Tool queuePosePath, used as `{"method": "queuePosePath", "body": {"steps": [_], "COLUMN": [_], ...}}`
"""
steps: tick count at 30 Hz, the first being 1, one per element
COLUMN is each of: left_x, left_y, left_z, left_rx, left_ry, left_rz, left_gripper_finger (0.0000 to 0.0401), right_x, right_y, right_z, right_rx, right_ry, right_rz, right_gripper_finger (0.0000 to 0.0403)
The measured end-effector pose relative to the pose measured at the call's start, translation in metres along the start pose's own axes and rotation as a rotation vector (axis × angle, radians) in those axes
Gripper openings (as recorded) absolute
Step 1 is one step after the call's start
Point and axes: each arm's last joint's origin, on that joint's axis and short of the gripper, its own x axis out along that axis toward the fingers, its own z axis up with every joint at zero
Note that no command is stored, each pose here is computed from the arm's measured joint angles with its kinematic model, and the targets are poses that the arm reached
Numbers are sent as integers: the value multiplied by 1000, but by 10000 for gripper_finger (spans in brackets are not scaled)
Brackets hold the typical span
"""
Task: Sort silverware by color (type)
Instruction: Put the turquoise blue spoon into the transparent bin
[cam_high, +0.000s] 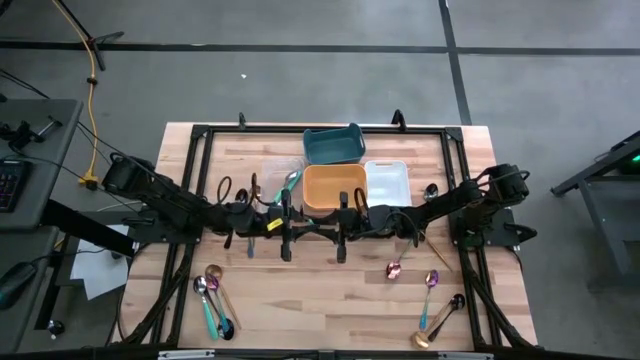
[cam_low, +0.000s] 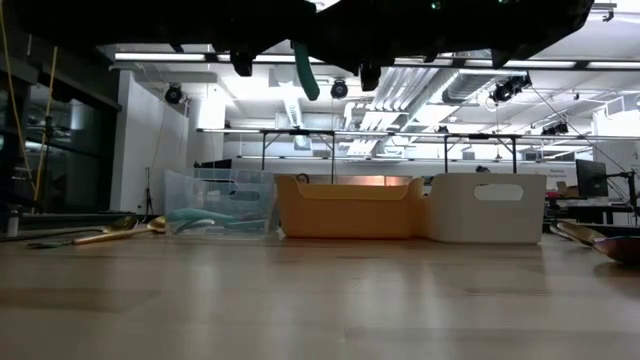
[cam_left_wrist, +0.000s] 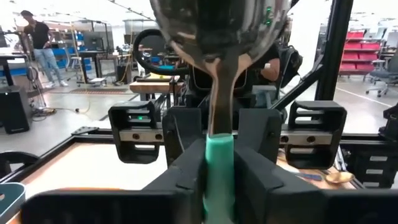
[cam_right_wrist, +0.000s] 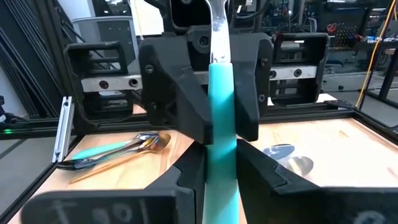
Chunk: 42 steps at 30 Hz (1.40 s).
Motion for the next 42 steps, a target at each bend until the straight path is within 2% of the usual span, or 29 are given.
{"method": "queuePosePath", "body": {"steps": [3,8,15,21,26,30,35,42], "left_x": [0,-1,-18,-53,-81,-91,-92,-92], "left_y": [0,0,4,11,24,29,29,29], "left_z": [-1,-3,16,18,13,11,11,10], "left_rx": [2,20,72,82,8,-24,-27,-24], "left_ry": [8,41,133,120,56,35,34,38], "left_rz": [-1,8,98,180,222,229,222,222], "left_gripper_finger": [40,40,40,40,40,40,41,41], "right_x": [0,0,-12,-30,-45,-53,-58,-68], "right_y": [1,1,-1,9,20,25,23,15], "right_z": [-1,-2,9,17,15,11,5,-4], "right_rx": [-5,-14,-58,-140,-231,-295,-302,-262], "right_ry": [6,25,108,196,268,294,336,426], "right_rz": [2,0,-49,-194,-378,-523,-606,-656], "right_gripper_finger": [72,130,174,176,176,176,176,177]}}
